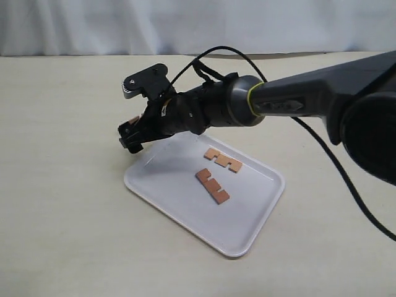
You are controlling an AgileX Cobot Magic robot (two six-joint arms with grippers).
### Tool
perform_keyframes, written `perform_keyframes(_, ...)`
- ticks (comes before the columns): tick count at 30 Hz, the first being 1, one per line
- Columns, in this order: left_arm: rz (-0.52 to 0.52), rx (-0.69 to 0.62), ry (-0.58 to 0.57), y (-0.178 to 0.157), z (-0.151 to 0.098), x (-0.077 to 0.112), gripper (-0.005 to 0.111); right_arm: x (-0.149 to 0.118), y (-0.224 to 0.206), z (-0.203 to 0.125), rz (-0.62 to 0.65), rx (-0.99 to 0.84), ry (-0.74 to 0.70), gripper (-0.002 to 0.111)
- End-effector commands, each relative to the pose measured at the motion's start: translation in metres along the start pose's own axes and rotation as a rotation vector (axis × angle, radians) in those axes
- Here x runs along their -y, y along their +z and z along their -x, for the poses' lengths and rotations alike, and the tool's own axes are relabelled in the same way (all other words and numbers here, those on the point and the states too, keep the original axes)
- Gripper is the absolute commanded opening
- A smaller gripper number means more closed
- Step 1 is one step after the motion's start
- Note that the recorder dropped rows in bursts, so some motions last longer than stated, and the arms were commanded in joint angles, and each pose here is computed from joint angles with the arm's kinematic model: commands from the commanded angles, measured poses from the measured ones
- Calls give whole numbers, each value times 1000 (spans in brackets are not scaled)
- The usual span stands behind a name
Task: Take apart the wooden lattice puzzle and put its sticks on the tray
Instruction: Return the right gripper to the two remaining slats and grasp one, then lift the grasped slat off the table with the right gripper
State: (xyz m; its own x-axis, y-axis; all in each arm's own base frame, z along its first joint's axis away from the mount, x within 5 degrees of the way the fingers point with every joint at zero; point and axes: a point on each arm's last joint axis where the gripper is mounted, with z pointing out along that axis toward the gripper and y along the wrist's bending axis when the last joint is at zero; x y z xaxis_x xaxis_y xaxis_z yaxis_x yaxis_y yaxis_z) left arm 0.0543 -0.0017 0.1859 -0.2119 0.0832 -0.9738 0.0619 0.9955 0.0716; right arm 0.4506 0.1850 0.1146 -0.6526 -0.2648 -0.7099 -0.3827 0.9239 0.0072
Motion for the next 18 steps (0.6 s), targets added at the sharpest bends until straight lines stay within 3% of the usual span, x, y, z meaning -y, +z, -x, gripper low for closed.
perform_keyframes(1,2,19,-3,0,1,0,0,2,13,-5,-7,45,-6,110)
perform_keyframes(15,2,19,-3,0,1,0,0,0,35,-16,-12,118,-4,110)
perform_keyframes(18,2,19,-3,0,1,0,0,-3,35,-15,-8,123,-10,102)
